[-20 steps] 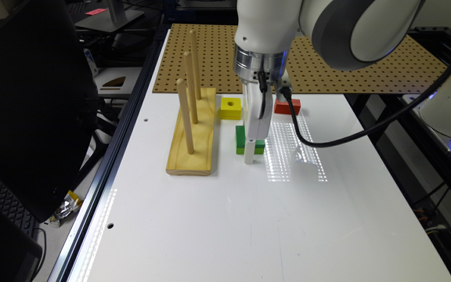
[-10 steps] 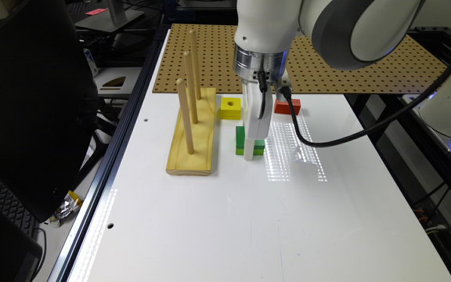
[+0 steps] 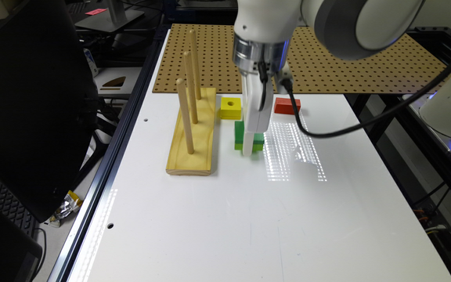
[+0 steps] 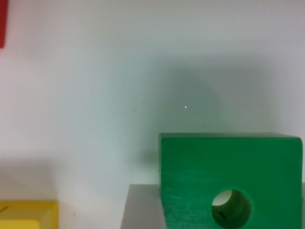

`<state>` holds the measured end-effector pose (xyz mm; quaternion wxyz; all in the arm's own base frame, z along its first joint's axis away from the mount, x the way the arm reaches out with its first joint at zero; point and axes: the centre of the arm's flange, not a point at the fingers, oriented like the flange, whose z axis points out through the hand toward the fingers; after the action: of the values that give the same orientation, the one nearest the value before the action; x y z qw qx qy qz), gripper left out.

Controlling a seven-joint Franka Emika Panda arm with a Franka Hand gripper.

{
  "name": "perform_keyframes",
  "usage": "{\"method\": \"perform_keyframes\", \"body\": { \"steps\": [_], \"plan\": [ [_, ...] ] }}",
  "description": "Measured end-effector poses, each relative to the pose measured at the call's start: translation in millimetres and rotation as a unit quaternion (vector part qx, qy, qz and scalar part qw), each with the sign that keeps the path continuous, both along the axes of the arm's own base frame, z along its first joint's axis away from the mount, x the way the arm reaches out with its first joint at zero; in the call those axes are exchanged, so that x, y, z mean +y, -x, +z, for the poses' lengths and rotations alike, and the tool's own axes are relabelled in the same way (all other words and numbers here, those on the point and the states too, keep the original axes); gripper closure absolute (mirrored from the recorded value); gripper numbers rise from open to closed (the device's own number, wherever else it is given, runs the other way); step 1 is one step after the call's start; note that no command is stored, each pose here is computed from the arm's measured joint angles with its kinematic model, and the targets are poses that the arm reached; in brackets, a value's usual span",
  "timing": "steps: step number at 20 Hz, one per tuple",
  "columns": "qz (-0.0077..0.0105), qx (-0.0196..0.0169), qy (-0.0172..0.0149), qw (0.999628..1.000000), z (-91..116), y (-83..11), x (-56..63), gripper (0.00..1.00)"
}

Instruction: Pick up green block.

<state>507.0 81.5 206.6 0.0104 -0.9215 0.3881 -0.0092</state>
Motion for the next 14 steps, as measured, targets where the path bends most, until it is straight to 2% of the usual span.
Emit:
{"method": "perform_keyframes", "body": {
  "steps": [4,7,10,14],
  "plan": [
    [0.0003,0.0015,0.0009,0.999998,10.0,1.8,-0.2,1.00],
    [0.0005,-0.0009,0.0008,0.999999,15.6,1.1,0.0,1.00],
    [0.0008,-0.0030,0.0016,0.999994,37.3,0.8,0.1,1.00],
    [0.0014,-0.0008,0.0040,0.999991,70.6,4.3,-0.3,1.00]
  ]
}}
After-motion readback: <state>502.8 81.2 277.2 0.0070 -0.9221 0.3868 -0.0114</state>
